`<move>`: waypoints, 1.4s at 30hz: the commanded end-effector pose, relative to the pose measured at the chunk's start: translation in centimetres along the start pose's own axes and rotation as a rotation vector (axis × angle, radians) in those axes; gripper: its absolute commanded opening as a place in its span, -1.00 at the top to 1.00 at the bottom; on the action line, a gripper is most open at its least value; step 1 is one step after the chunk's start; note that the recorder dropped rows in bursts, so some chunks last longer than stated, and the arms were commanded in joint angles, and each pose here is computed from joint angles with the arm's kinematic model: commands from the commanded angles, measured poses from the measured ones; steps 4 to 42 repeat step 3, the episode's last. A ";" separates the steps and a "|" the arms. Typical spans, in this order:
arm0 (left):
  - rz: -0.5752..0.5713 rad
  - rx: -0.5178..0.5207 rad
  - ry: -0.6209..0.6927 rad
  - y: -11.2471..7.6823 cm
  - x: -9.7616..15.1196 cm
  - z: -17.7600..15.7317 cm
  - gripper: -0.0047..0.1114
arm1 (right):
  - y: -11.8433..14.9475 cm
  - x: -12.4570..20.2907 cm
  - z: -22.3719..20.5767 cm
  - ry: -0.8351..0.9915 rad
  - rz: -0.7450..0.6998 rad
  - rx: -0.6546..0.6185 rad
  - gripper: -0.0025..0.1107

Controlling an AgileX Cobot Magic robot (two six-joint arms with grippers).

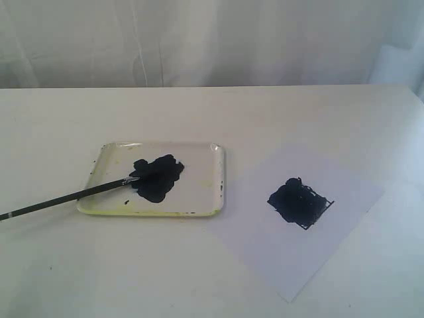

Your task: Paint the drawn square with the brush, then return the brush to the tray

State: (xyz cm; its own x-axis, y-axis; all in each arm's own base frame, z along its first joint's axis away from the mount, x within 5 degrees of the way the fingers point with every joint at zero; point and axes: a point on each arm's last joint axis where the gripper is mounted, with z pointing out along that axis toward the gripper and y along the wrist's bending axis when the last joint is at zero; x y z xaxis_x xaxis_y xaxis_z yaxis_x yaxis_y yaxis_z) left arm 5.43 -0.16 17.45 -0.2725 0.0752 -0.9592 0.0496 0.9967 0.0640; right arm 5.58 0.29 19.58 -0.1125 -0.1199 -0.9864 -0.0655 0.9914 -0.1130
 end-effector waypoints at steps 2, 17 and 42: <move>-0.008 0.003 -0.001 0.0 0.1 0.0 0.92 | 0.0 0.2 0.0 0.001 -0.006 0.003 0.96; -0.008 0.003 -0.001 0.0 0.1 0.0 0.92 | 0.0 0.2 0.0 0.001 -0.006 0.003 0.96; -0.008 0.003 -0.001 0.0 0.1 0.0 0.92 | 0.0 0.2 0.0 0.001 -0.006 0.003 0.96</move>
